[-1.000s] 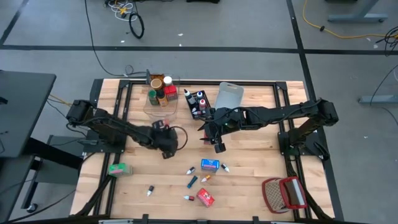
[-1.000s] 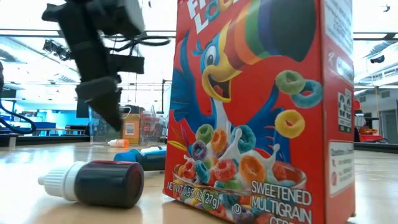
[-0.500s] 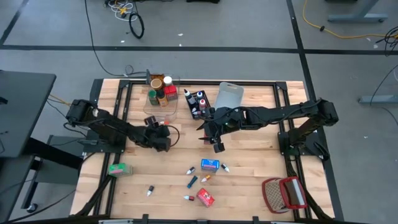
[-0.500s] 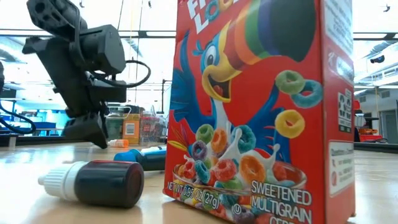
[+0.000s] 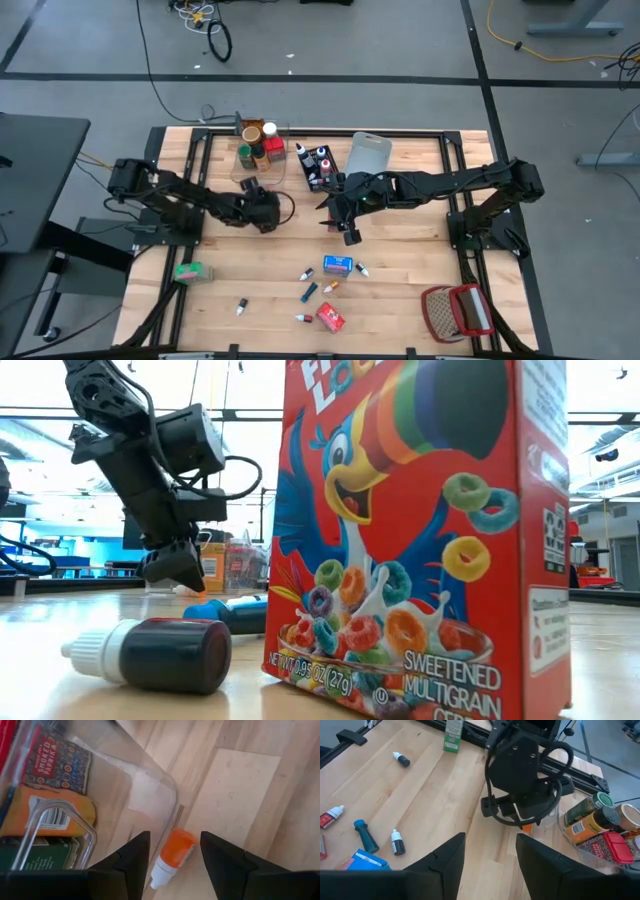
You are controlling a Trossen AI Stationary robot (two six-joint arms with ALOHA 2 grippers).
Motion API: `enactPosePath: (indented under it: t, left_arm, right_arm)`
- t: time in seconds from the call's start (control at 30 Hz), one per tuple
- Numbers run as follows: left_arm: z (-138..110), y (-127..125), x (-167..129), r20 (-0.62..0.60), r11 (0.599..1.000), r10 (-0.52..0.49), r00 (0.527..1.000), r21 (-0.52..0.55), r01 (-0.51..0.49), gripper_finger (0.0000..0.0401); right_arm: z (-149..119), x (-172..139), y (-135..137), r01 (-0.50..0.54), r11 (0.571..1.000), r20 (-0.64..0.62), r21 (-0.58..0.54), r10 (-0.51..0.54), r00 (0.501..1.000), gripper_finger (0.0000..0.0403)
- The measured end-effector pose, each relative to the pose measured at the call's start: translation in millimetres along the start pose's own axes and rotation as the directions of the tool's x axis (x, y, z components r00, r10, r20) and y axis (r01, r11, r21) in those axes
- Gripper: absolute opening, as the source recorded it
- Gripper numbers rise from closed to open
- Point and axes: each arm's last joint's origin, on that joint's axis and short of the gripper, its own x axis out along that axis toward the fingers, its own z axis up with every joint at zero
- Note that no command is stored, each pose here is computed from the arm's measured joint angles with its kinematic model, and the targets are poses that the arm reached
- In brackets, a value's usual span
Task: Pick & Place Kitchen Items
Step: Put the left yellow food coloring bottle into the black bin, then put the top yellow food coloring bottle into the black bin
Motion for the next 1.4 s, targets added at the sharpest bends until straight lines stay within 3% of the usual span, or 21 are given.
enactPosePath:
  t: [0.37,0.47,0.53,0.73,0.87,1.03,1.13,1.23,1.4]
  left_arm:
    - [-3.5,4.3,3.5,-0.070,0.994,-0.068,0.995,0.081,0.074,0.0185]
    - [-4.6,2.7,2.5,-0.083,0.990,-0.103,0.991,0.084,0.110,0.0185]
    - [-5.9,-2.8,0.7,-0.088,0.981,-0.180,0.980,0.057,0.185,0.0184]
    - [-7.3,-10.6,-5.4,-0.075,0.978,-0.194,0.978,0.068,0.199,0.0184]
    - [-1.9,-14.6,-10.7,-0.052,0.980,-0.180,0.982,0.079,0.184,0.0179]
    - [12.6,-21.8,-21.7,-0.049,0.956,-0.282,0.958,0.075,0.285,0.0159]
    - [21.0,-22.2,-28.7,-0.056,0.955,-0.278,0.959,0.087,0.282,0.0147]
    - [25.5,-19.6,-32.4,-0.057,0.970,-0.213,0.975,0.105,0.218,0.0143]
    - [24.4,-15.0,-30.1,-0.084,0.975,-0.179,0.980,0.117,0.188,0.0162]
  right_arm:
    - [0.0,0.0,-0.1,0.001,1.000,0.000,0.000,-0.001,1.000,0.0188]
    - [0.0,0.0,0.0,0.000,1.000,0.000,0.000,0.000,1.000,0.0188]
    - [0.0,0.0,0.0,0.000,1.000,0.000,0.000,0.000,1.000,0.0188]
    - [0.1,0.0,0.0,0.000,1.000,0.001,-0.008,0.000,1.000,0.0188]
    - [0.0,0.0,-0.1,0.000,1.000,0.000,-0.008,0.000,1.000,0.0188]
    - [-0.1,0.0,0.0,0.000,1.000,-0.001,-0.008,0.000,1.000,0.0188]
    - [-0.1,0.0,0.0,0.000,1.000,-0.001,-0.008,0.000,1.000,0.0188]
    - [-0.2,0.0,0.1,0.000,1.000,-0.002,-0.008,0.000,1.000,0.0188]
    - [-0.2,0.0,0.1,0.000,1.000,-0.002,-0.008,0.000,1.000,0.0188]
